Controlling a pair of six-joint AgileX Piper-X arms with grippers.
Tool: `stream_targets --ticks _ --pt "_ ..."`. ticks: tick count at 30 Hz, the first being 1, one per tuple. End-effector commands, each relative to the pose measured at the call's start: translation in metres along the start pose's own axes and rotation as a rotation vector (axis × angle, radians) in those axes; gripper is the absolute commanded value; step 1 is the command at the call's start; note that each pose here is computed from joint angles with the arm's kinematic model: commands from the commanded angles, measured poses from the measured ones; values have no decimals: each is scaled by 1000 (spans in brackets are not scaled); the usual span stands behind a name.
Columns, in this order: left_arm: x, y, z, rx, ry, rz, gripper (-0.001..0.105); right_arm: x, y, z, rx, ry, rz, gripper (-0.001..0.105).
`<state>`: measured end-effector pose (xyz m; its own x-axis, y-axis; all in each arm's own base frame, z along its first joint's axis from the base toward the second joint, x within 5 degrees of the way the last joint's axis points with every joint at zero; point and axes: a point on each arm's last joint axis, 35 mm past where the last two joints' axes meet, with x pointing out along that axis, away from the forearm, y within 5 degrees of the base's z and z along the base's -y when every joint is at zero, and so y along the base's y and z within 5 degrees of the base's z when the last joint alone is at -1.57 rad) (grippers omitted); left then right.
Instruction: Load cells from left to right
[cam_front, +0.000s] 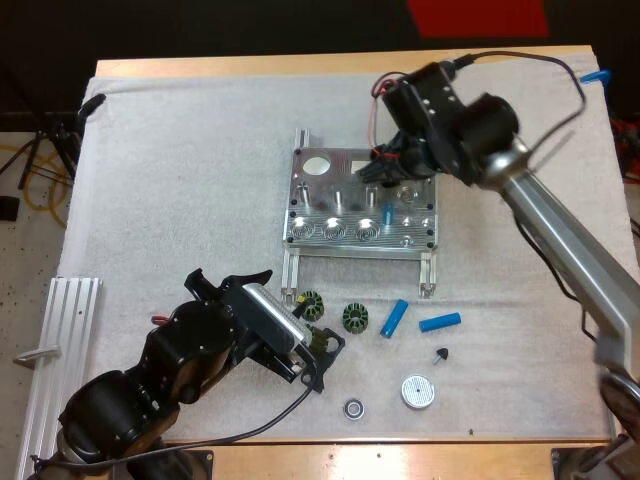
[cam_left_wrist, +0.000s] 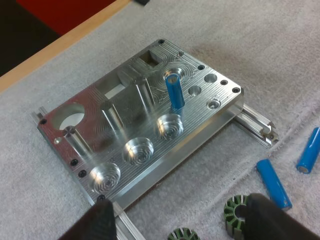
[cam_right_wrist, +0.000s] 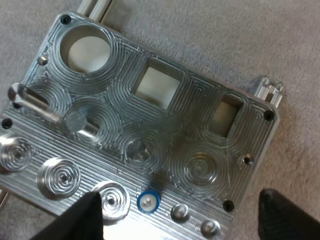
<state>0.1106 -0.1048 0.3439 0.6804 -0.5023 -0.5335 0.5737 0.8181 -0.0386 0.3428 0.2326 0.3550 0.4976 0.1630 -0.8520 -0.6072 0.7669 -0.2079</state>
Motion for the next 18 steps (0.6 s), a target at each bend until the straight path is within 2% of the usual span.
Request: stream_targets --ticks 1,7,13,18 --pt "-1 0 2 -5 -15 0 54 -12 -3 -3 14 -35 -11 63" --pt "-1 0 2 -5 -15 0 54 -43 -3 -33 22 -56 -14 63" --pt "-1 0 2 -5 -15 0 54 -78 2 -68 46 -131 -25 63" --pt "-1 0 3 -5 -25 -6 54 -105 9 -108 71 -154 0 63"
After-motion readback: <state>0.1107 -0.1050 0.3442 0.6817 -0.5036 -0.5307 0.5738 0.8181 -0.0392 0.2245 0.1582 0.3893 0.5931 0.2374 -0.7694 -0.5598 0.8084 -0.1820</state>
